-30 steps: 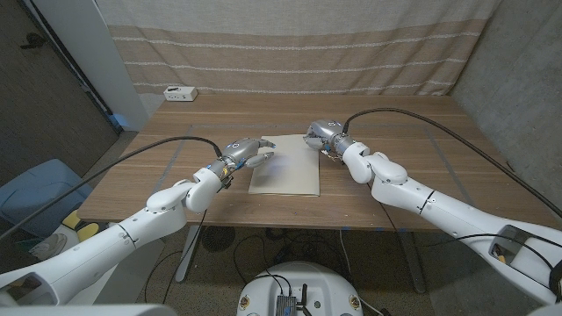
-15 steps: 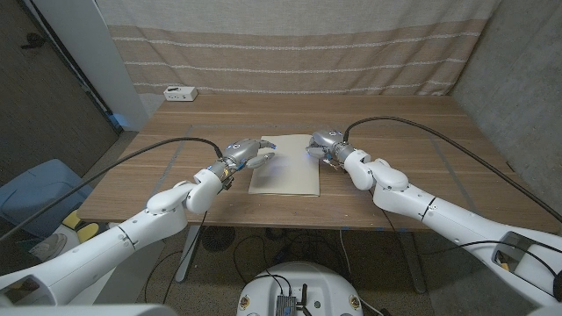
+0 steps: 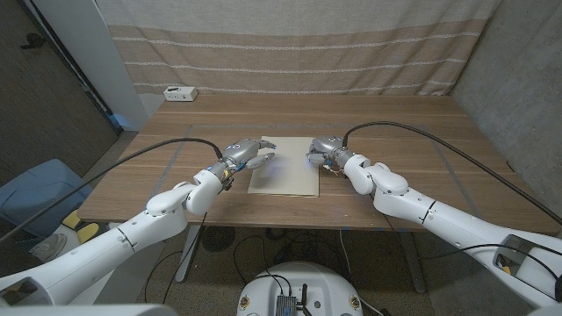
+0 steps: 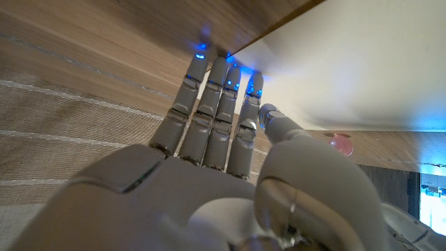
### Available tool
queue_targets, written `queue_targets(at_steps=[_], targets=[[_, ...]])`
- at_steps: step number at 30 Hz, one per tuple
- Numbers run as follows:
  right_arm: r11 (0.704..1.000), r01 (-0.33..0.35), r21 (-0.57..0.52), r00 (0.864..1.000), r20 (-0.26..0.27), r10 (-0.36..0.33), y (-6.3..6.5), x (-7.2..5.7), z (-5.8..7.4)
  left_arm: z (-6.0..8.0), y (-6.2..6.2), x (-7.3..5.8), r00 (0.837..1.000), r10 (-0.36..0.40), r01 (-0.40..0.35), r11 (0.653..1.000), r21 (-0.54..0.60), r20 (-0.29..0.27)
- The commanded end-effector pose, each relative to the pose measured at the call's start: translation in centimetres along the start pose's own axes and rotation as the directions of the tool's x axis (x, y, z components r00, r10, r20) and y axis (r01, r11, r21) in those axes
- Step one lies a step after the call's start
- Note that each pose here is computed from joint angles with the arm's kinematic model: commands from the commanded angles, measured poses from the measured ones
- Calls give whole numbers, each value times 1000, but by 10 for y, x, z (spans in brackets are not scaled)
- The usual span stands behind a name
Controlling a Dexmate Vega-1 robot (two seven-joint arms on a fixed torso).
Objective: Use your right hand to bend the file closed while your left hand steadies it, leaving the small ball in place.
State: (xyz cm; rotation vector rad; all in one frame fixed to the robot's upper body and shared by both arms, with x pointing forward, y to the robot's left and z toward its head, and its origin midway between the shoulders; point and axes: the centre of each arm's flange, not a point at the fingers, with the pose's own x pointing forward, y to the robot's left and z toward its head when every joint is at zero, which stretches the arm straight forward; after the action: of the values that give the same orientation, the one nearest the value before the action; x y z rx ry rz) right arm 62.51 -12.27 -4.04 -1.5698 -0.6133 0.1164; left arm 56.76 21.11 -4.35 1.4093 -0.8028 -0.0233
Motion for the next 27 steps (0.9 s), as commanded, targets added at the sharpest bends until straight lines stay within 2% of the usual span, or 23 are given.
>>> queue_targets(at_steps=[1, 6, 10, 16, 20, 27], targets=[[1000, 16, -3, 1000, 15, -16, -3, 0, 4, 0, 1, -1, 1000, 4, -4, 1000, 3, 1], [997, 81, 3, 996, 32, -81, -19, -4, 7, -1, 1, -1, 1000, 6, -6, 1000, 4, 3], [988, 155, 10, 986, 65, -155, -35, -13, 13, -1, 1, 1, 1000, 5, -5, 1000, 3, 5], [982, 190, 11, 977, 95, -190, -50, -25, 24, 0, 0, 3, 1000, 5, -5, 1000, 0, 9], [986, 169, 11, 981, 95, -170, -51, -31, 29, 0, -1, 4, 1000, 6, -6, 1000, -2, 11], [993, 115, 24, 990, 83, -116, -41, -36, 29, -1, -1, 6, 1000, 5, -5, 1000, -3, 12]])
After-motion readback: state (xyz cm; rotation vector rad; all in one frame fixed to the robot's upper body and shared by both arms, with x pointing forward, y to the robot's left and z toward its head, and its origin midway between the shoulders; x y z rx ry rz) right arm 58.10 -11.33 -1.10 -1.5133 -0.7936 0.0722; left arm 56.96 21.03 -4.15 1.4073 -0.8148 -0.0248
